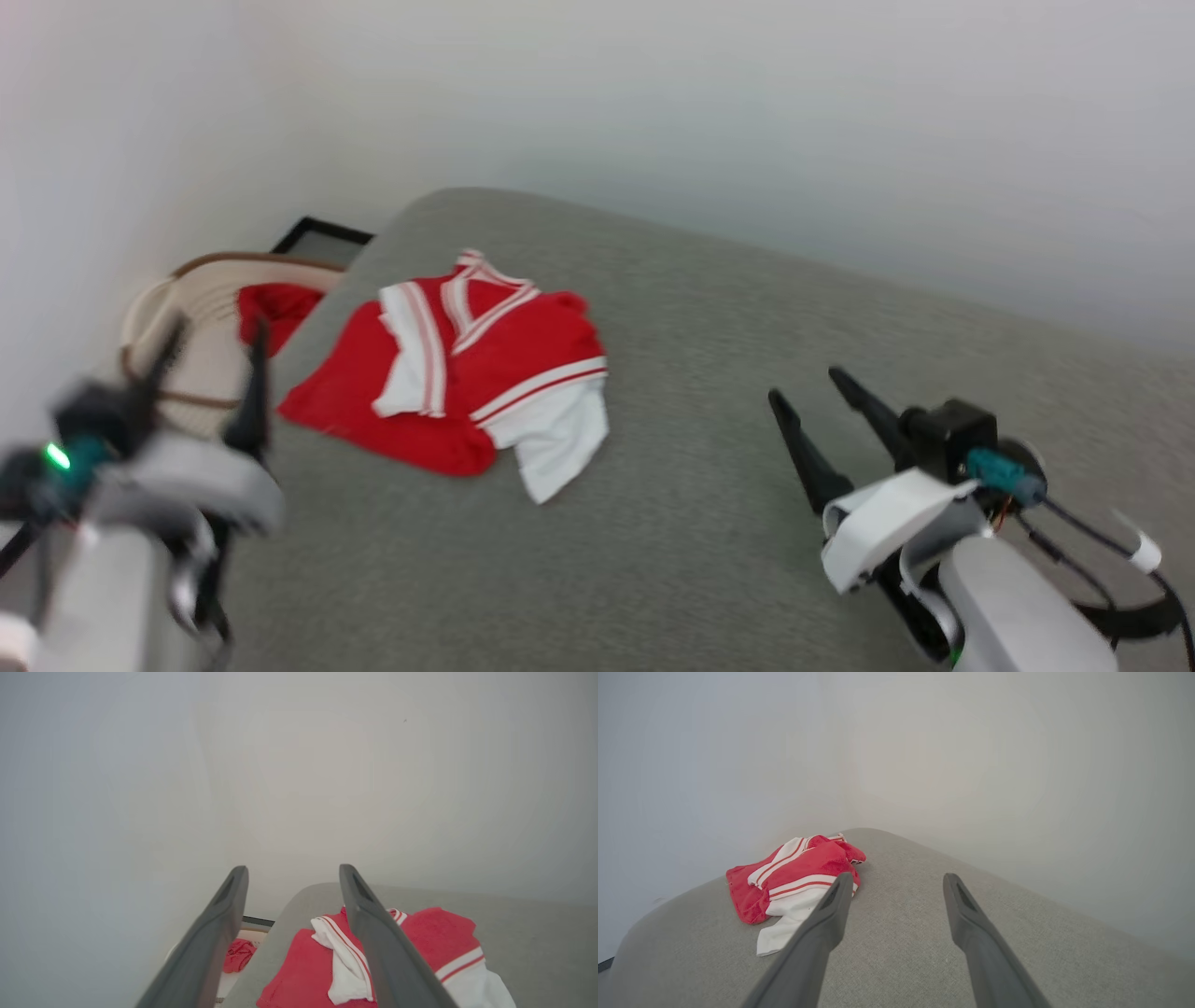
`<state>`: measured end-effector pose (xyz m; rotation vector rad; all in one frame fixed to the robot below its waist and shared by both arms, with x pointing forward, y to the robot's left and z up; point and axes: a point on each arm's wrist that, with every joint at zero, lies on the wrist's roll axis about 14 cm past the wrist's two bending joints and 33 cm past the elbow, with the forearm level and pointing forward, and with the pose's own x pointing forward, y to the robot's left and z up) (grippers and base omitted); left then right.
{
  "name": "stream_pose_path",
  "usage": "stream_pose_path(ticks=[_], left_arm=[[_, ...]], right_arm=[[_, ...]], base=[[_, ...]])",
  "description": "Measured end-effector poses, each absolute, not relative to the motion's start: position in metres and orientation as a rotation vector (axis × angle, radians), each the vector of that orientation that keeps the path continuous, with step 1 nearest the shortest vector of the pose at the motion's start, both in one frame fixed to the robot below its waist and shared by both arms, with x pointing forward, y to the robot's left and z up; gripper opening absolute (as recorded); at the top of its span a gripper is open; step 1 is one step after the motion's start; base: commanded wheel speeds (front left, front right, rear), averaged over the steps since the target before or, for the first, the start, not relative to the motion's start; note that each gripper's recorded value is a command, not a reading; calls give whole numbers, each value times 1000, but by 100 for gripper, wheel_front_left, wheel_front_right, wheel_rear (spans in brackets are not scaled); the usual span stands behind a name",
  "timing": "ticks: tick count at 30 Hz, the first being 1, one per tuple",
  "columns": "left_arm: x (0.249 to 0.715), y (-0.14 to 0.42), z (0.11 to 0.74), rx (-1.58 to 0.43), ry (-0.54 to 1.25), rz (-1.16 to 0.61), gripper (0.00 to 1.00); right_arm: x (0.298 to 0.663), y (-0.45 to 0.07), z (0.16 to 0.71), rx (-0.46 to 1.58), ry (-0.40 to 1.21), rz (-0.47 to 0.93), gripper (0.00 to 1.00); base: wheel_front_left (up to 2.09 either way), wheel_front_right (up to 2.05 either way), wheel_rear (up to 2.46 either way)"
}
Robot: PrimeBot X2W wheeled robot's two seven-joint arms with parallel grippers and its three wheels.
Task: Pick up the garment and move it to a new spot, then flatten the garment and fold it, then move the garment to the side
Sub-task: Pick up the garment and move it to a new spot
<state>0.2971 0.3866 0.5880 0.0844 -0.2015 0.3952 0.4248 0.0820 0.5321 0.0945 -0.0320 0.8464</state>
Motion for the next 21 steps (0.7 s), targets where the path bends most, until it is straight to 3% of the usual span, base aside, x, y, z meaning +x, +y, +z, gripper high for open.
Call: stream_pose_path(ticks=[8,14,21], left_arm=[[388,389,619,78,-165,282,100],[451,363,546,-26,190,162,100],[467,328,460,-142,627,23,100]], right_arm=[[449,32,548,108,-93,723,100],[463,-18,529,136,-61,591,100],[470,-70,503,143,-13,452,100]], base=[[0,0,0],[0,0,0],[0,0,0]])
